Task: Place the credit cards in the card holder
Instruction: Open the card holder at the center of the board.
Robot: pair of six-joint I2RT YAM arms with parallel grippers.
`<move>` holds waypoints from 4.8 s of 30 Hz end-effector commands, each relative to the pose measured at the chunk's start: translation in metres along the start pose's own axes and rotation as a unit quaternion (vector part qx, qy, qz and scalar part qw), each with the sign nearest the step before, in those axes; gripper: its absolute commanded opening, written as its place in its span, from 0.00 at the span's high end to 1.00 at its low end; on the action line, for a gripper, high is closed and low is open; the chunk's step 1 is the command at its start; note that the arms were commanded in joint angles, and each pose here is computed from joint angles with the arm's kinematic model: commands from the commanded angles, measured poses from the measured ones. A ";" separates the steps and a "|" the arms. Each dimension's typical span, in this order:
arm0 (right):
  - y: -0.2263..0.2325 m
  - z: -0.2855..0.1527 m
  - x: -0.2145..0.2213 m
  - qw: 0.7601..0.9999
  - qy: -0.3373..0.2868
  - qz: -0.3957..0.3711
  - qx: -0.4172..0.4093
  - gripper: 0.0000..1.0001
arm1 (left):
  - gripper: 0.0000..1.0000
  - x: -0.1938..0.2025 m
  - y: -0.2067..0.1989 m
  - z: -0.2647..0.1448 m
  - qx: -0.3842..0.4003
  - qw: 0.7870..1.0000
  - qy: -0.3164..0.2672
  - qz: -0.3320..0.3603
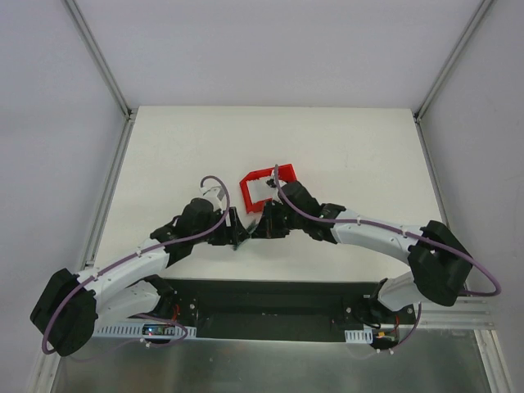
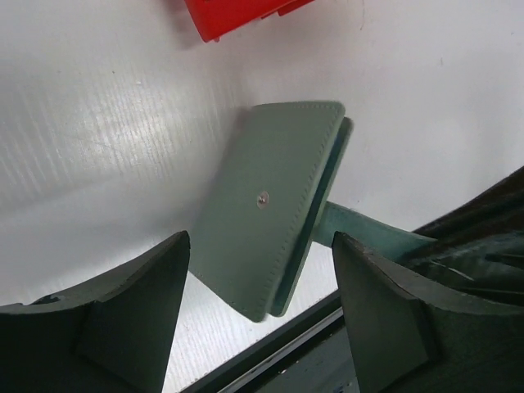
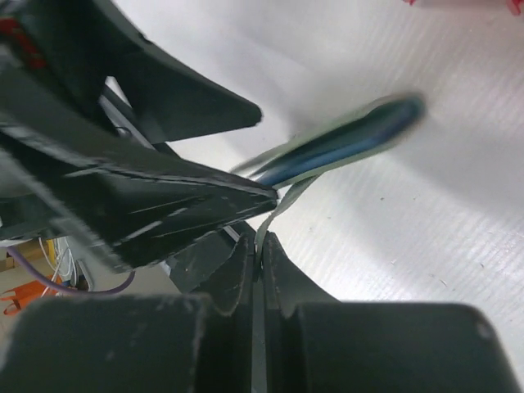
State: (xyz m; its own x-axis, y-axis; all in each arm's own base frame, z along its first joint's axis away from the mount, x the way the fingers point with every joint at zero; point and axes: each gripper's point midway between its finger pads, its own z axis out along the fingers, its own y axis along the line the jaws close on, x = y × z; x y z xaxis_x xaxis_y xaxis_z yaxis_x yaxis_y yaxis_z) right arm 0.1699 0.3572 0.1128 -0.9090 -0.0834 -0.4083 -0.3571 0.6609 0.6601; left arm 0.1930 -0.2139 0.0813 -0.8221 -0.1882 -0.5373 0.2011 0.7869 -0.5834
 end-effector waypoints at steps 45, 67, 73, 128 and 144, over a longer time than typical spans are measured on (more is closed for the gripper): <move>-0.151 -0.078 0.065 0.971 0.044 0.023 0.233 1.00 | 0.30 0.000 -0.005 0.020 0.001 1.000 0.017 -0.006; -0.174 -0.069 0.037 0.952 0.030 0.026 0.305 0.97 | 0.31 0.021 -0.003 0.034 -0.006 0.996 0.073 -0.053; -0.173 -0.072 0.024 0.947 0.024 0.019 0.319 0.95 | 0.30 0.024 0.005 0.031 -0.024 0.996 0.073 -0.048; -0.198 -0.040 0.099 0.936 0.076 0.073 0.335 0.97 | 0.63 0.065 -0.011 0.023 0.017 0.977 0.041 -0.208; -0.184 -0.039 0.097 0.943 0.071 0.058 0.319 0.95 | 0.98 0.031 -0.049 0.027 0.066 0.987 0.014 -0.143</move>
State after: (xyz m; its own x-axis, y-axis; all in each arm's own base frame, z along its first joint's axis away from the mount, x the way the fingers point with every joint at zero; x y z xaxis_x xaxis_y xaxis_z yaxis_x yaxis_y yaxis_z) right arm 0.1885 0.2408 0.0138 -0.9075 0.0327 -0.4187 -0.1120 0.9420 0.3165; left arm 0.1670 -0.2608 0.0634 -0.8704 -0.3987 -0.2890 -0.0367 0.6378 -0.7693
